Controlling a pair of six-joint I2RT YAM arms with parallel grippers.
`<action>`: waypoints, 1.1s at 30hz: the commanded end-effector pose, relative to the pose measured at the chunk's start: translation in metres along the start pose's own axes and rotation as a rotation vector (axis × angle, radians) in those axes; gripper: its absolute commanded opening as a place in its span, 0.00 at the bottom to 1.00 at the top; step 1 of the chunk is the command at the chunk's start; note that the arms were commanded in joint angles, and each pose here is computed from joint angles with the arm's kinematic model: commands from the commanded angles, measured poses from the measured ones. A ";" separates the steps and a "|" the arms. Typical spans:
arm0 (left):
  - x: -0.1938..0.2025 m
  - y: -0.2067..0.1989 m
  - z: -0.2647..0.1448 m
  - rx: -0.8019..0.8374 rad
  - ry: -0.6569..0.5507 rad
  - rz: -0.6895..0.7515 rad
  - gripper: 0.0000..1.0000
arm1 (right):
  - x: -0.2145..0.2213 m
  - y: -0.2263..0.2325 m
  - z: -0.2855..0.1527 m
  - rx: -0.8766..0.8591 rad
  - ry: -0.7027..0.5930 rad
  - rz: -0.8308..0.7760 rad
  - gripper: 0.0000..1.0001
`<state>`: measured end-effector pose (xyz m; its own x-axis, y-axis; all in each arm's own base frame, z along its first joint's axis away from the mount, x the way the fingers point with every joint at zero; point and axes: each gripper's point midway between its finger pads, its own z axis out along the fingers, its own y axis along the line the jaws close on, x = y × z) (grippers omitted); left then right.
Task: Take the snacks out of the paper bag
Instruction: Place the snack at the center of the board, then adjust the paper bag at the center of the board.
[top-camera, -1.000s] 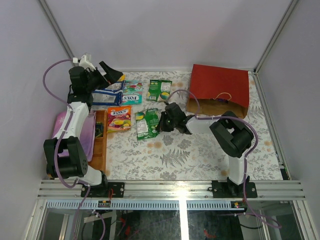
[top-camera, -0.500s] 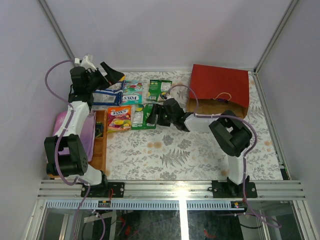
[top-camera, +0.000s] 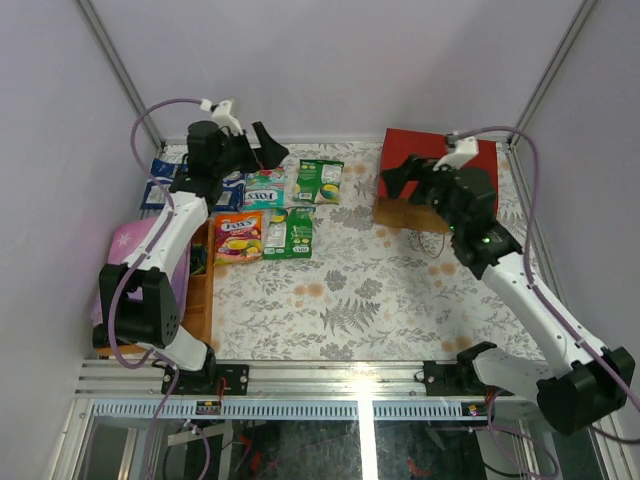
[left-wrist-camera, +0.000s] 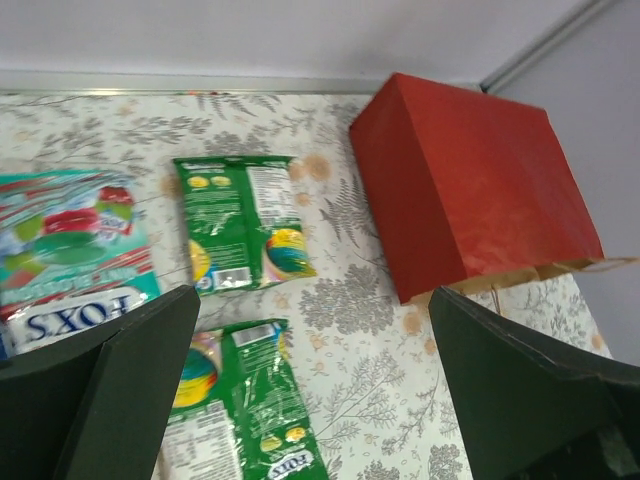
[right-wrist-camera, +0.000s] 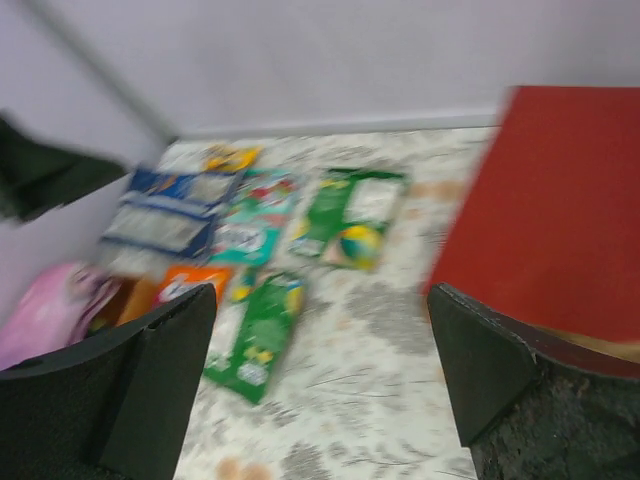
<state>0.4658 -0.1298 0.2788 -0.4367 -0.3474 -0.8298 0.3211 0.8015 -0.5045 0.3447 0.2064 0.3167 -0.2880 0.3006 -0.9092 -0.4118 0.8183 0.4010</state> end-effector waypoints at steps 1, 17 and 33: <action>0.012 -0.044 0.019 0.043 0.023 0.182 1.00 | -0.019 -0.071 -0.027 0.249 -0.016 -0.036 0.94; 0.086 -0.144 0.068 0.200 0.145 0.355 1.00 | -0.011 -0.202 -0.079 0.507 -0.100 0.540 0.97; 0.113 -0.126 0.097 0.156 0.177 0.295 1.00 | -0.015 -0.210 -0.034 0.318 -0.247 0.951 0.77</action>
<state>0.4470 -0.3142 0.1964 -0.5151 0.0332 -0.8565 0.5652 0.7644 -0.3102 0.3913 0.0117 0.2165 -0.2167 0.9280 -0.3029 0.2629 0.3543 0.8974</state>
